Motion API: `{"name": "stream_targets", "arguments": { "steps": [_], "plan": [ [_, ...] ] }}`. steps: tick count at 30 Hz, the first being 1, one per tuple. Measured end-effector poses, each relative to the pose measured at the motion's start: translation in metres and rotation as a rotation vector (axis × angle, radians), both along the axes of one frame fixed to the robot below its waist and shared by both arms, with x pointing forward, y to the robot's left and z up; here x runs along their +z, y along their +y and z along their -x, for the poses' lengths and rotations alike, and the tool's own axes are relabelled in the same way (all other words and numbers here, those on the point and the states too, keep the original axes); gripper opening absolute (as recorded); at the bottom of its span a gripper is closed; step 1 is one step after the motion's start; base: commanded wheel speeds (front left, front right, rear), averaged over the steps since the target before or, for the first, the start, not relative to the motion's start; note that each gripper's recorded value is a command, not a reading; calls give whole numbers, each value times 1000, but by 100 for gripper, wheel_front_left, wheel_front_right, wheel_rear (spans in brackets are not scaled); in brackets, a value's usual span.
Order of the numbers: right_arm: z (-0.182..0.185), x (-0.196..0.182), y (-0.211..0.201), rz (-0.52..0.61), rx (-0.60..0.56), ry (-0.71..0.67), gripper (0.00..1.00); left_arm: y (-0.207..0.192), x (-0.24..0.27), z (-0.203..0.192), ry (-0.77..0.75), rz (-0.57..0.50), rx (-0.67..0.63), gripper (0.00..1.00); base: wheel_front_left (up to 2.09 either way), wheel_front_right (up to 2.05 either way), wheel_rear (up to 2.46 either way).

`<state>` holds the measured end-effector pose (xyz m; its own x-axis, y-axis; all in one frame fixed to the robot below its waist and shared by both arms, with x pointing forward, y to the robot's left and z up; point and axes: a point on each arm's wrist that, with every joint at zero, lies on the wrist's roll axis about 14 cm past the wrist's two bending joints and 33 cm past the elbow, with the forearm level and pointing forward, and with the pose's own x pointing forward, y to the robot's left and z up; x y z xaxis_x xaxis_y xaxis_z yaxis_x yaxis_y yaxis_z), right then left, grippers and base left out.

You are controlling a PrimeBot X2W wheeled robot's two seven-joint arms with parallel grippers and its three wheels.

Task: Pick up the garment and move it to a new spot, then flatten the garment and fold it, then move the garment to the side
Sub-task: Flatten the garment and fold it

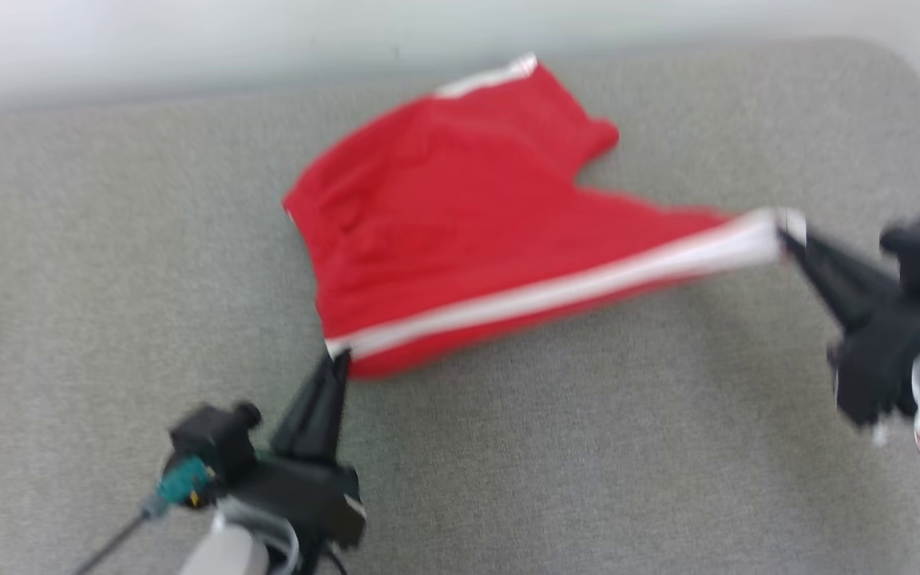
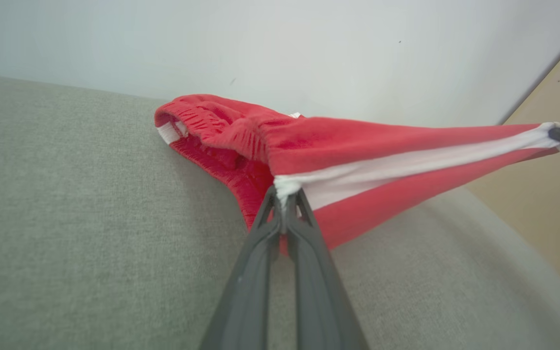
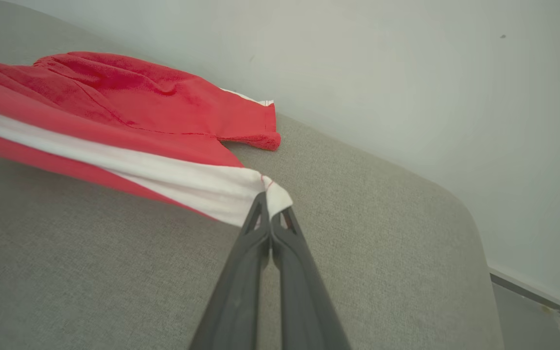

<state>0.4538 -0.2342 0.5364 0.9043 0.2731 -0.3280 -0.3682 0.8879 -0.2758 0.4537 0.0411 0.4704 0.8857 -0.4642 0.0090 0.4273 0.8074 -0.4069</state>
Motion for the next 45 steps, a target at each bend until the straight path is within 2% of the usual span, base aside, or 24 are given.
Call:
{"name": "stream_targets", "arguments": {
  "steps": [6,10,22,28,30,34,40,45],
  "plan": [
    [62,-43,-8,-86,-95,208,0,-2,-8,37,23,-55,-28,0,0,0,0],
    [96,-57,-3,-151,-135,281,0,-2,-20,61,52,-94,-48,0,0,0,0],
    [162,-84,19,-260,-183,433,0,7,-58,109,174,-185,-91,0,0,0,0],
    [189,-96,16,-278,-217,550,0,16,-77,134,245,-291,-145,0,0,0,0],
    [190,-92,16,-283,-220,543,0,19,-77,139,254,-298,-149,0,0,0,0],
    [171,-70,18,-301,-200,445,0,18,-61,133,224,-238,-120,0,0,0,0],
    [124,-36,18,-251,-134,274,0,7,-31,115,157,-146,-96,0,0,0,0],
    [83,-23,21,-210,-90,211,0,-1,-7,92,105,-97,-87,0,0,0,0]
  ]
}}
